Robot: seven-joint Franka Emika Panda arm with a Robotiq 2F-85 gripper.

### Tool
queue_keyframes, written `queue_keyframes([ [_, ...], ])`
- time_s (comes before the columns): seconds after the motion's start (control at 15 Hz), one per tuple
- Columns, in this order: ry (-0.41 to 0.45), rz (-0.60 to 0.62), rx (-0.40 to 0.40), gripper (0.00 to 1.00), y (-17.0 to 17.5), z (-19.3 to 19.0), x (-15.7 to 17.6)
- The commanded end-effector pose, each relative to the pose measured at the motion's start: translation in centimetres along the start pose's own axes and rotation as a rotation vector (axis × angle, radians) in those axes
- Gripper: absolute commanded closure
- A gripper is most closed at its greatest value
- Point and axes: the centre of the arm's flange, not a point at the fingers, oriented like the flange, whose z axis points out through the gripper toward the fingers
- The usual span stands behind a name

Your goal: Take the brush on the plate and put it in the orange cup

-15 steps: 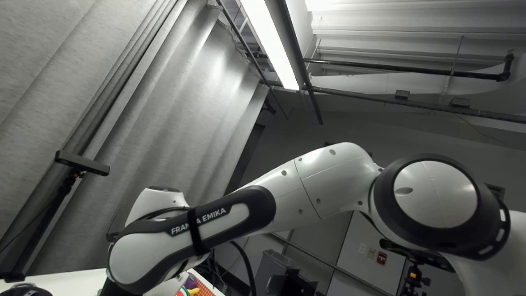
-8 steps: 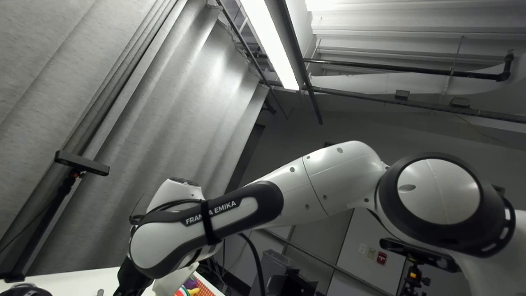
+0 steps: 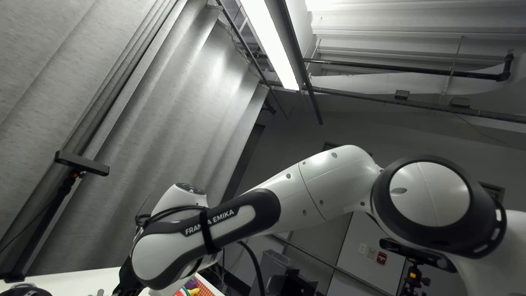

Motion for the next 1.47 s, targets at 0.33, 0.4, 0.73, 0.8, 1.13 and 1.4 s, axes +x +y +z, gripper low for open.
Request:
queue_keyframes([
  [0.33, 0.096, 0.071, -0.032, 0.96, 0.5, 4.1, -3.0],
  [0.4, 0.107, 0.074, -0.035, 0.96, 0.5, 4.4, -3.3],
  [0.73, 0.158, 0.066, -0.043, 0.96, -0.3, 5.2, -4.7],
  [0.8, 0.169, 0.061, -0.043, 0.96, -0.6, 5.3, -5.0],
  [1.13, 0.226, 0.053, -0.056, 0.96, -2.2, 6.1, -6.9],
  [1.4, 0.277, 0.053, -0.056, 0.6, -3.5, 6.7, -8.9],
])
